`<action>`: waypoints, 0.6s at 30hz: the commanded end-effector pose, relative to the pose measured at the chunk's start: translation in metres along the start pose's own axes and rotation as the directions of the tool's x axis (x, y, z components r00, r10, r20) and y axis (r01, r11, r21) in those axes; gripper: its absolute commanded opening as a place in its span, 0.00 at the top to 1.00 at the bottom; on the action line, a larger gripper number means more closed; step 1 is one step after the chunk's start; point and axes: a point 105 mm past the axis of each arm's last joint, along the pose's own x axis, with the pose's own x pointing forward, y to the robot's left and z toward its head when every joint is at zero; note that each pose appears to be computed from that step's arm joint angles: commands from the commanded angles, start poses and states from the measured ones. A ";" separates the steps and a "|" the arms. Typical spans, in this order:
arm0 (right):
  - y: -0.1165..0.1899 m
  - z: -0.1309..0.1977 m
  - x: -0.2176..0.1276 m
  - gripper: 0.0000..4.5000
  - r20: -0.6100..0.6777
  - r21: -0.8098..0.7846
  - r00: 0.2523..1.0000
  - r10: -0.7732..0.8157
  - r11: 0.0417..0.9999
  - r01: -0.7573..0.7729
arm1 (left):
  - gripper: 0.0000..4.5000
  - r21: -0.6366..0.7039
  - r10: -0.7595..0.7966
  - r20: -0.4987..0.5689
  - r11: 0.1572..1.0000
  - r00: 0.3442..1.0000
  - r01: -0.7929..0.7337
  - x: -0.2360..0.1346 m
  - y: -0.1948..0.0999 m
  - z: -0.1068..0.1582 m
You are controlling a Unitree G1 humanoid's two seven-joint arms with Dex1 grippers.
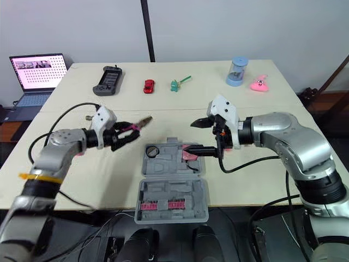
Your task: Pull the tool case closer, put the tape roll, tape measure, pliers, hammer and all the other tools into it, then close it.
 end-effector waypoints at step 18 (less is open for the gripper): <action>0.046 0.000 0.045 0.13 0.064 -0.090 0.970 0.233 0.970 -0.227 | 0.43 0.200 -0.411 -0.002 0.893 0.912 0.403 0.000 -0.074 0.050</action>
